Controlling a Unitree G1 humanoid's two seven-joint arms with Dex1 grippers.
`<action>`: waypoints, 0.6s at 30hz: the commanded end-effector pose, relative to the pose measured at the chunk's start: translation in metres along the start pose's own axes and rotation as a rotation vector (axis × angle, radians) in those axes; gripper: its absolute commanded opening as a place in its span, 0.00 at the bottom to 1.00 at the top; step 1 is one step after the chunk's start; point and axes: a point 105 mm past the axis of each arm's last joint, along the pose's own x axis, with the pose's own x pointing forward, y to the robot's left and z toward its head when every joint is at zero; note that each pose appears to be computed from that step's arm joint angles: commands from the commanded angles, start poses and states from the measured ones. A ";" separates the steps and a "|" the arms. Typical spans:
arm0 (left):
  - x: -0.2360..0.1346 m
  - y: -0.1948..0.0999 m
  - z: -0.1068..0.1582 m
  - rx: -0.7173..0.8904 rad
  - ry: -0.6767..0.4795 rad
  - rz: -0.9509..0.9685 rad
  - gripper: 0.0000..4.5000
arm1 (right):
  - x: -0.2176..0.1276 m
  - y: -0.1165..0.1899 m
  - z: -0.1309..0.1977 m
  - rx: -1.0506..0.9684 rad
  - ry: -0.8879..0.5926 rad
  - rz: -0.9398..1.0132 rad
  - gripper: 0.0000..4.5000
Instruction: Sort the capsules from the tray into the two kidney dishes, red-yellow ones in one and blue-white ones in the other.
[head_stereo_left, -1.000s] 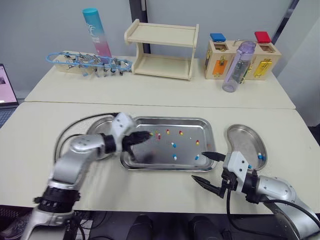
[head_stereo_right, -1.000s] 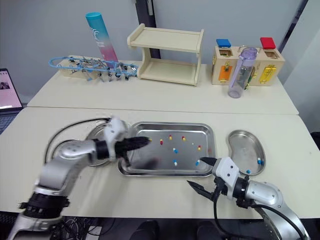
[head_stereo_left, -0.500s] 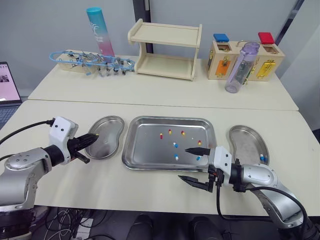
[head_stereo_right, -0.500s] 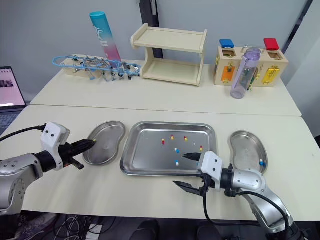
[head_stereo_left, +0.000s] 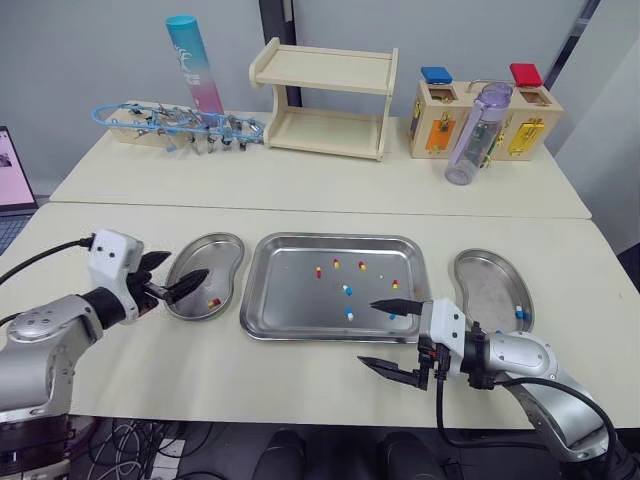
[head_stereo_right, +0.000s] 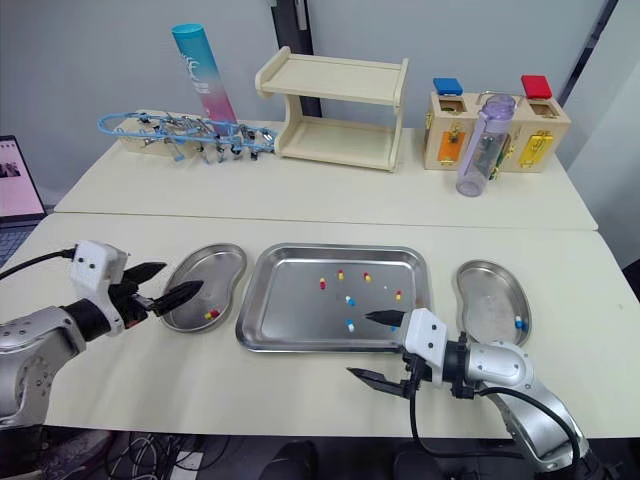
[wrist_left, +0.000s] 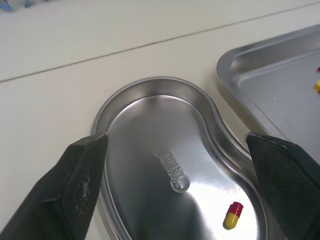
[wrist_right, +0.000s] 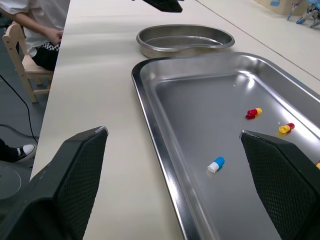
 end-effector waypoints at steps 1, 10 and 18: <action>-0.024 0.012 0.022 0.032 -0.050 0.041 0.99 | -0.004 -0.003 0.016 -0.070 -0.055 -0.017 1.00; -0.078 0.051 -0.031 0.033 0.062 0.280 0.99 | -0.064 -0.008 0.028 -0.088 0.051 -0.054 1.00; -0.105 0.060 -0.073 -0.030 0.130 0.341 0.99 | -0.159 -0.033 0.010 -0.037 0.328 -0.211 1.00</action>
